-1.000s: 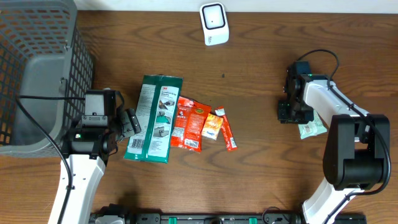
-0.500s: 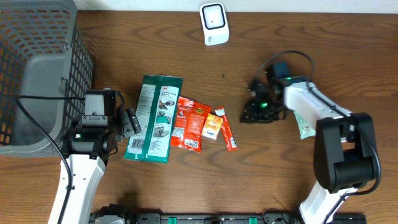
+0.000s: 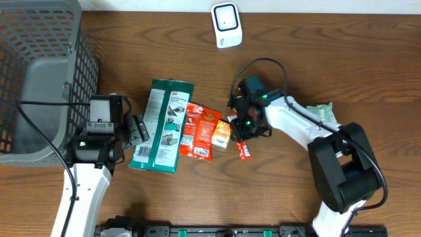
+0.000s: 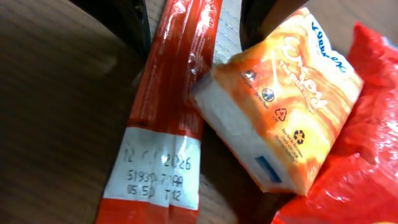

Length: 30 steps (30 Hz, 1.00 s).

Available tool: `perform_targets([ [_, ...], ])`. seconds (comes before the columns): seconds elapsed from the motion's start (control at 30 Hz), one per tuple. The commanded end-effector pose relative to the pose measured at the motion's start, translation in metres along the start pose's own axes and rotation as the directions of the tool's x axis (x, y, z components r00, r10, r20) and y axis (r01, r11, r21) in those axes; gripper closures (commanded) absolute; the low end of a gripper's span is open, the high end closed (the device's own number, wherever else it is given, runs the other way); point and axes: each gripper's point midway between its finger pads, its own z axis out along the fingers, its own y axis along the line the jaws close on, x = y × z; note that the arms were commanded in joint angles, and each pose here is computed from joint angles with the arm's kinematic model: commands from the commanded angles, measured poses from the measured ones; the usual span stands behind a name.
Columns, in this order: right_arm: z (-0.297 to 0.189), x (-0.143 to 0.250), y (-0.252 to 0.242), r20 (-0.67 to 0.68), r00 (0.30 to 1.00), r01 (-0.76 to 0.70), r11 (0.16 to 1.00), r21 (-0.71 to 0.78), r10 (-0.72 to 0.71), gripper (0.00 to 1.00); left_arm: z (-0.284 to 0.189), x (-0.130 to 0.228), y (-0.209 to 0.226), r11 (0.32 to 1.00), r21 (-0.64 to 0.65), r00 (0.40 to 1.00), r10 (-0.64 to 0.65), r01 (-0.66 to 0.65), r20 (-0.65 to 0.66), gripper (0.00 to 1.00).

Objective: Scan the item barcode
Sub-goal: 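Release the wipes pack and move the right gripper to the red stick packet, then grasp the thin red stick packet with the right gripper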

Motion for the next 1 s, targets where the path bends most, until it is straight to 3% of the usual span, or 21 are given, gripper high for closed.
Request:
perform_targets([
  [0.0,0.005,0.005,-0.011,-0.016,1.000,0.029,0.993,0.113,-0.027,0.59,-0.002,-0.005,-0.002,1.000,0.008,1.000,-0.002,0.002,0.009,0.15],
  [0.43,-0.016,0.013,-0.082,0.051,0.980,-0.196,0.874,0.445,0.194,0.60,-0.002,-0.005,-0.002,1.000,0.008,1.000,-0.003,0.003,0.009,0.15],
  [0.77,-0.024,0.025,-0.107,0.075,0.930,-0.353,0.825,0.441,0.359,0.55,-0.002,-0.005,-0.002,1.000,0.008,1.000,-0.002,0.002,0.009,0.15],
  [0.97,-0.014,0.025,-0.083,0.049,0.891,-0.443,0.844,0.302,0.451,0.46,-0.002,-0.005,-0.002,1.000,0.008,1.000,-0.006,0.006,0.009,0.15],
])
